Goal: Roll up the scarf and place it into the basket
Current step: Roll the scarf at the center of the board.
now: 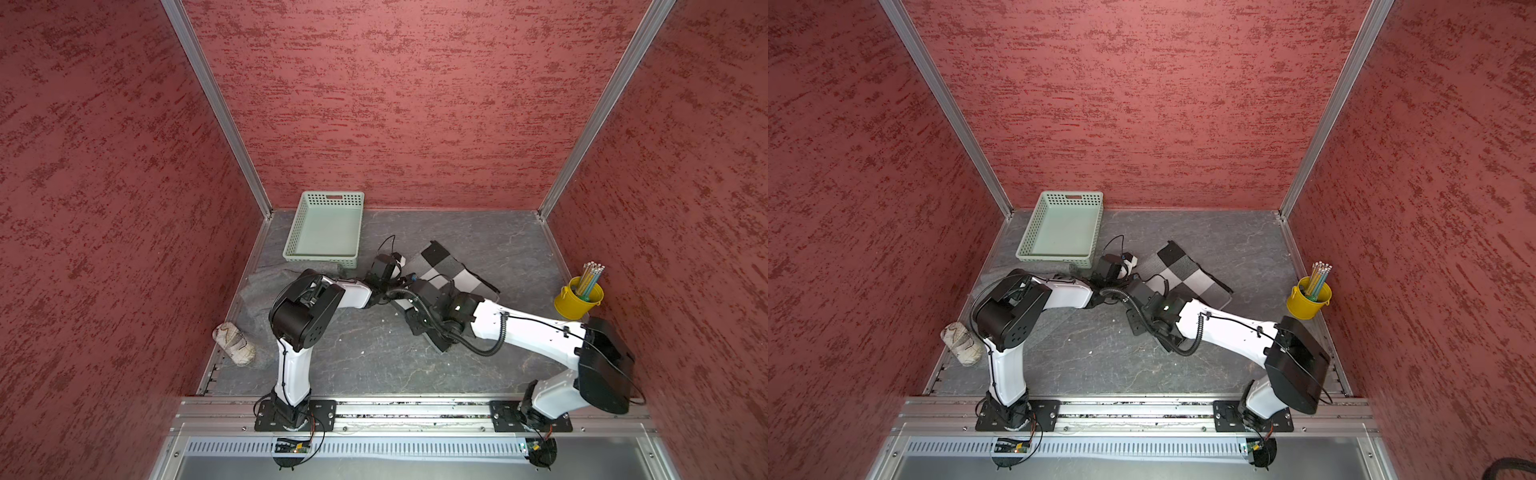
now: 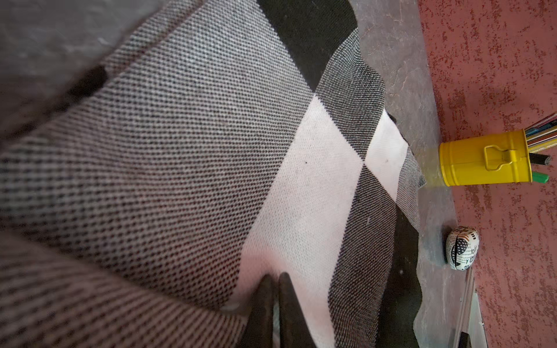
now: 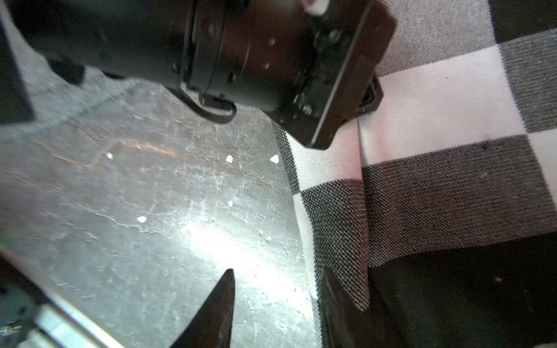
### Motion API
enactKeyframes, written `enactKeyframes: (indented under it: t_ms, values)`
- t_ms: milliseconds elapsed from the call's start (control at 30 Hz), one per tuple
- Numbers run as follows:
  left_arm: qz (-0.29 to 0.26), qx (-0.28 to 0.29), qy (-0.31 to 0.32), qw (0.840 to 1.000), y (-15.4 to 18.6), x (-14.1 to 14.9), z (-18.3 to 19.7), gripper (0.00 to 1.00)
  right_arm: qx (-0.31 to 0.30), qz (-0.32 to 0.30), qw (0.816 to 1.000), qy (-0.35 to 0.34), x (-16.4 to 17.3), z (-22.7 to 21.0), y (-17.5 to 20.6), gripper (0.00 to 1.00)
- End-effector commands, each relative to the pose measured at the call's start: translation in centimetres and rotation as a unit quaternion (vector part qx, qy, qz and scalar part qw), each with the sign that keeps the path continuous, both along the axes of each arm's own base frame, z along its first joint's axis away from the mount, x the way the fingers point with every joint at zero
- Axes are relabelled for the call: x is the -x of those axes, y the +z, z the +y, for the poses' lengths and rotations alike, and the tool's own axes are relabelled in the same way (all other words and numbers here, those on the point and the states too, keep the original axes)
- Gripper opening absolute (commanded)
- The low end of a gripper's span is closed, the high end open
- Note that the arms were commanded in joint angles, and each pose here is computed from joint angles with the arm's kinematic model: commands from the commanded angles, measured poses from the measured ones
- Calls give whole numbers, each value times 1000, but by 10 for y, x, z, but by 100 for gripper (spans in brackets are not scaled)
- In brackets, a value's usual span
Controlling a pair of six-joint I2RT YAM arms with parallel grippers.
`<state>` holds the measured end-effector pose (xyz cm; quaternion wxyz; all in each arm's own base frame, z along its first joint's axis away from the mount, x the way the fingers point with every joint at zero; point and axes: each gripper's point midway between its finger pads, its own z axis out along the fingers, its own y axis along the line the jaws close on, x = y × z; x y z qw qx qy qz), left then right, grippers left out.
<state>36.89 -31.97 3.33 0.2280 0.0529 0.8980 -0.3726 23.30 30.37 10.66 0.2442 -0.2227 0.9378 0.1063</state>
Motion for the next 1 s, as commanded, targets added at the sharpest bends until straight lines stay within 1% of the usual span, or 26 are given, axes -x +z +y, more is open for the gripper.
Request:
enactKeyframes:
  t_ms: [0,133,267,333,467,533,600,633,700,767,800,833,867,900,967]
  values:
    - [17,-13,-2,1000,-15,5,1,10,91,-28,995,-6,-10,-21,-21,50]
    - [21,-13,-4,1000,-14,6,2,10,105,-14,994,6,-7,-23,-47,56]
    - [23,-10,-6,1000,-11,6,3,10,148,-5,989,-10,-10,-43,-75,61]
    - [23,-8,-6,1000,-7,5,5,10,161,-4,987,-17,-13,-53,-83,63]
    - [12,0,-7,1000,9,-2,9,13,157,16,987,-11,-11,-57,-97,64]
    - [1,4,-4,1000,23,-8,14,14,159,31,987,-9,-8,-60,-107,62]
    - [-15,9,4,1000,41,-15,22,15,166,42,985,-12,-7,-64,-115,57]
    - [-24,10,11,1000,52,-19,28,16,166,48,985,-17,-7,-66,-117,52]
    - [-41,13,22,999,71,-22,38,17,160,55,985,-27,-8,-67,-118,38]
    - [-60,8,34,998,89,-23,50,18,138,65,987,-47,-11,-65,-112,24]
    - [-67,4,39,997,96,-22,55,18,118,74,989,-55,-11,-61,-109,20]
    - [-75,-2,44,996,102,-20,60,18,84,90,990,-67,-10,-54,-104,17]
    - [-82,-9,51,995,108,-18,65,18,40,110,990,-77,-9,-45,-97,14]
    - [-87,-12,53,995,112,-15,68,19,-4,128,988,-84,-6,-35,-91,14]
    - [-95,-14,59,994,120,-8,74,19,-93,169,976,-104,-2,-21,-79,13]
